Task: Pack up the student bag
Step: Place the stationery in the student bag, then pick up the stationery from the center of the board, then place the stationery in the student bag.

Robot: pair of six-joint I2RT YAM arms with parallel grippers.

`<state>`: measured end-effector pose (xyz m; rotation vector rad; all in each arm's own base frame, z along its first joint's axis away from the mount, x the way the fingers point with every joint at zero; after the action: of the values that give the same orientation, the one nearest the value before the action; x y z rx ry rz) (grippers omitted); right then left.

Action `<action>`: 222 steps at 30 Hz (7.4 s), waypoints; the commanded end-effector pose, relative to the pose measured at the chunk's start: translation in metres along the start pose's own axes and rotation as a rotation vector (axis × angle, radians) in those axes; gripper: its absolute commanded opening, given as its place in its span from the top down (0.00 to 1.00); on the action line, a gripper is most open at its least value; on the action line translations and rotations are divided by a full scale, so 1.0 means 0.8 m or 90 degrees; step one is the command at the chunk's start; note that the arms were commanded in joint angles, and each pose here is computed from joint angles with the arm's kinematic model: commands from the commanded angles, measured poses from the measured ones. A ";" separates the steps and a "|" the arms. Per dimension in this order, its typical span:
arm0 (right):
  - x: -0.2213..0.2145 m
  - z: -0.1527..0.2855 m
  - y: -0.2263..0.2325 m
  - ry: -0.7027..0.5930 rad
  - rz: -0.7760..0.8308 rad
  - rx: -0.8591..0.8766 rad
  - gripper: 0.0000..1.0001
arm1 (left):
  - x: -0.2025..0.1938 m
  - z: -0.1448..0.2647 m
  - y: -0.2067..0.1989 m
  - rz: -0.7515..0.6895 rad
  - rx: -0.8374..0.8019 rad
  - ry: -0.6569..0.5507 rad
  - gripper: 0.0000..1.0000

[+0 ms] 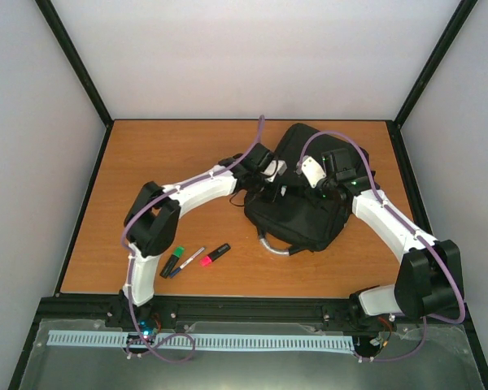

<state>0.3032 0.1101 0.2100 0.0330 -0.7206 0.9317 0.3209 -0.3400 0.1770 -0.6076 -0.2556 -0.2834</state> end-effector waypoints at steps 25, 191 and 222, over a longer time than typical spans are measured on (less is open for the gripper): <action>0.002 -0.002 -0.004 -0.011 0.002 -0.002 0.97 | -0.022 0.043 -0.015 -0.016 -0.068 -0.147 0.63; 0.003 0.002 0.008 -0.039 0.005 0.060 0.97 | 0.012 0.006 0.001 -0.053 0.209 -0.147 0.95; -0.001 -0.007 0.007 -0.020 0.000 0.058 0.97 | 0.043 -0.001 -0.017 -0.026 0.097 -0.274 0.93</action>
<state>0.3015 0.1127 0.2043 0.1097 -0.7046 0.9589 0.3485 -0.3584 0.1547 -0.3916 -0.6299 -0.1847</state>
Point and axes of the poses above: each gripper's point midway between its finger pads, its own z axis back along the fingers, its own y axis along the line the jaws close on, x = y × z, the point moved 8 cm from there along z, back along the fingers, and after that the axes turned 8 degrees about z, right-handed, at the moved point
